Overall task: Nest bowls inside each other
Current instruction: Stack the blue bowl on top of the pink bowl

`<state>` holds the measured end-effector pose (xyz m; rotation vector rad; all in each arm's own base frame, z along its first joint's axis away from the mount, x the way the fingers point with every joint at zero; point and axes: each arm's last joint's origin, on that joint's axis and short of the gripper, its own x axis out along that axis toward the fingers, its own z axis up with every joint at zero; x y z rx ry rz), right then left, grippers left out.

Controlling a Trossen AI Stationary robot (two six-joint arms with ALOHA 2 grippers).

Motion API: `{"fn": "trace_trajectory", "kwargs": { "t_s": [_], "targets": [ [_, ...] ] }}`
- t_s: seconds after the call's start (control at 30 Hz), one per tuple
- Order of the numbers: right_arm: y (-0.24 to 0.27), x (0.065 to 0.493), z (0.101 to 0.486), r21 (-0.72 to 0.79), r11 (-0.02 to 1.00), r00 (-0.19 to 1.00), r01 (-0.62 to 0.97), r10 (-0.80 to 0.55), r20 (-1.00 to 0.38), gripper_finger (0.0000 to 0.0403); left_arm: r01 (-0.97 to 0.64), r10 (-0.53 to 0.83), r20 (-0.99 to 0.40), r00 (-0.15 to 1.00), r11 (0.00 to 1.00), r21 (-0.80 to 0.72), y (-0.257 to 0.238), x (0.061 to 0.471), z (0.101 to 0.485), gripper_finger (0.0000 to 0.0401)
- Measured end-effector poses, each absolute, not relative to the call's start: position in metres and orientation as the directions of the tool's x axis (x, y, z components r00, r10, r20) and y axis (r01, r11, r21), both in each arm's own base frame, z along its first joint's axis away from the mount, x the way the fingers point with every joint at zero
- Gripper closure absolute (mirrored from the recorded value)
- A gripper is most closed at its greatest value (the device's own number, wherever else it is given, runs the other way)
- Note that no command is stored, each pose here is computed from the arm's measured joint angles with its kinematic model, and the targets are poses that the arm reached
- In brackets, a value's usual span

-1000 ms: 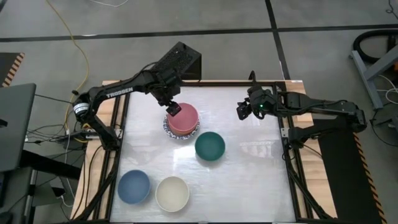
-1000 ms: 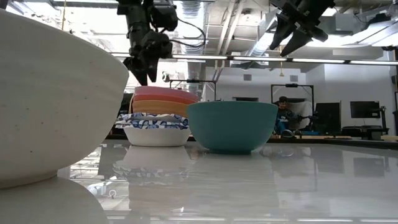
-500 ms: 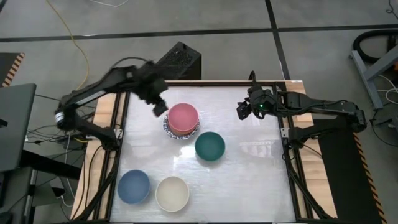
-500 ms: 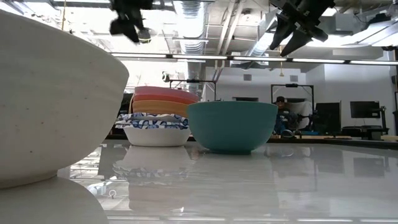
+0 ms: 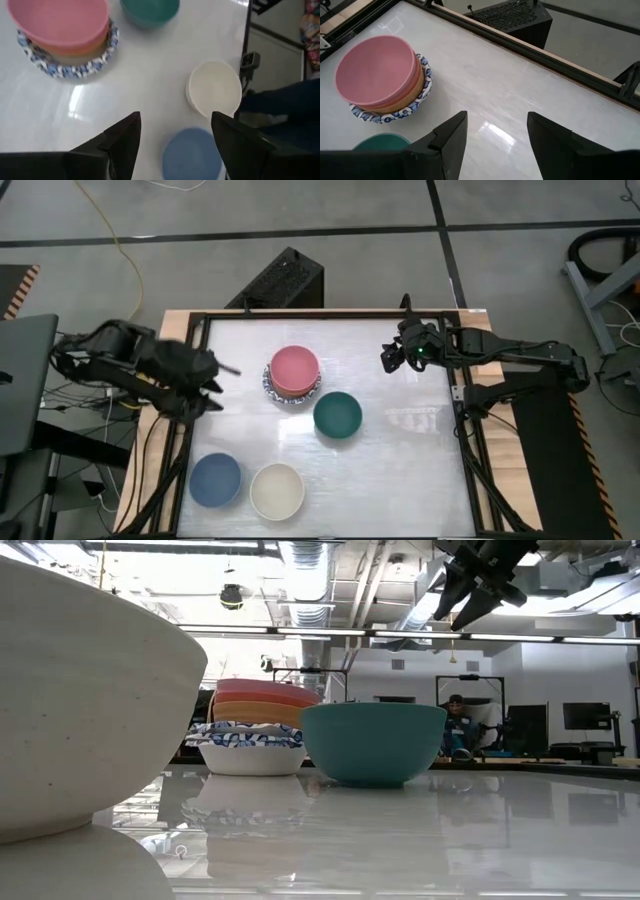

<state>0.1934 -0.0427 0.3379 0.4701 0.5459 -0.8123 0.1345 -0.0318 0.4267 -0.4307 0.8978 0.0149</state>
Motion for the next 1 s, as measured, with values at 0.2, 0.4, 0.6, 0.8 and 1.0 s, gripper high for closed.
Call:
{"fn": "trace_trajectory", "kwargs": {
  "t_s": [0.2,0.4,0.6,0.8,1.0],
  "targets": [
    [-0.043,0.193,0.338,0.183,0.601,0.566,0.778,-0.545,-0.618,0.0175,-0.162,-0.187,-0.804,0.565,0.93,-0.33,-0.06,0.135,0.412,0.017],
    [-0.043,0.193,0.338,0.205,0.588,0.569,0.782,-0.54,-0.621,0.0175,-0.159,-0.165,-0.855,0.492,0.948,-0.275,-0.081,0.14,0.374,0.017],
    [-0.043,0.193,0.338,0.206,0.588,0.569,0.782,-0.54,-0.621,0.0175,-0.132,-0.2,-0.885,0.42,0.951,-0.278,-0.099,0.144,0.33,0.017],
    [-0.043,0.197,0.333,0.185,0.587,0.55,0.788,-0.537,-0.64,0.0175,-0.117,-0.229,-0.898,0.377,0.949,-0.292,-0.112,0.144,0.294,0.017],
    [-0.044,0.204,0.322,0.134,0.58,0.495,0.804,-0.525,-0.692,0.0175,-0.085,-0.238,-0.906,0.35,0.955,-0.284,-0.121,0.139,0.269,0.017]
  ]
}}
